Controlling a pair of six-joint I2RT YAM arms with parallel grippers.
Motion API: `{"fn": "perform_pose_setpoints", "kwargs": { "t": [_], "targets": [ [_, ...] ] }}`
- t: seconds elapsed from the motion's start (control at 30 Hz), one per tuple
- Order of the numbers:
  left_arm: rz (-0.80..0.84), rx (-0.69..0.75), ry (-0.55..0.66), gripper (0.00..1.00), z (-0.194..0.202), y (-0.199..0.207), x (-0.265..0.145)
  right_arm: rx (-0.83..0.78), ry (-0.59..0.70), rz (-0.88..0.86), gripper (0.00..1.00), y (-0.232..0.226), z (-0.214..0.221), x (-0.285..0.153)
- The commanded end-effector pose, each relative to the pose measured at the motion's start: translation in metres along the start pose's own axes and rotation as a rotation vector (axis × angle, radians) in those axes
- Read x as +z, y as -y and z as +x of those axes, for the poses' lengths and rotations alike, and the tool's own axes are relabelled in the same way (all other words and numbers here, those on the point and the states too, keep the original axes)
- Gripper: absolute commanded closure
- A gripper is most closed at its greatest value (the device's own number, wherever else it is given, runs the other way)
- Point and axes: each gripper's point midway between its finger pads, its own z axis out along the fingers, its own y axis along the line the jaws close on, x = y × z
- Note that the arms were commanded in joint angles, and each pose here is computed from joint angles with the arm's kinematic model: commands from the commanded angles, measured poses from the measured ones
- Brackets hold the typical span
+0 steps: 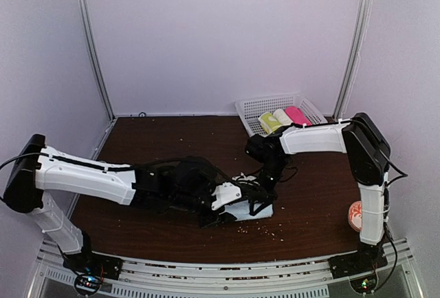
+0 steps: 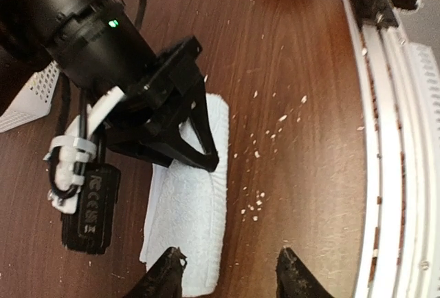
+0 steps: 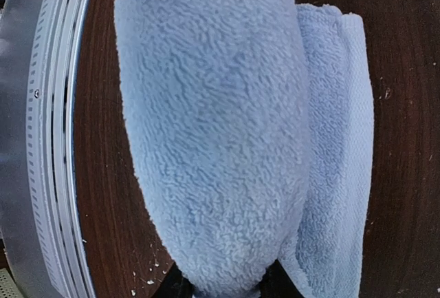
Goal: Roll the towels
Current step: Roll the towel at the center of the board.
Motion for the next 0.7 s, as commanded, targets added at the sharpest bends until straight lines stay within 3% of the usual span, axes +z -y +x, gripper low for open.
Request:
{"fn": "perform_pose_setpoints", "kwargs": {
  "t": [0.0, 0.27, 0.5, 0.67],
  "targets": [
    [-0.106, 0.141, -0.107, 0.50, 0.015, -0.016, 0.027, 0.127, -0.206, -0.118, 0.82, -0.014, 0.054, 0.037],
    [-0.111, 0.288, -0.318, 0.47, 0.068, -0.020, 0.079, 0.134, -0.195, -0.102, 0.82, -0.011, 0.049, 0.034],
    [-0.229, 0.314, -0.410, 0.42, 0.097, -0.037, 0.079, 0.130, -0.201, -0.104, 0.82, -0.013, 0.051, 0.033],
    [-0.258, 0.309, -0.451, 0.54, 0.107, -0.042, 0.083, 0.122, -0.191, -0.104, 0.81, -0.014, 0.048, 0.030]
  ]
}}
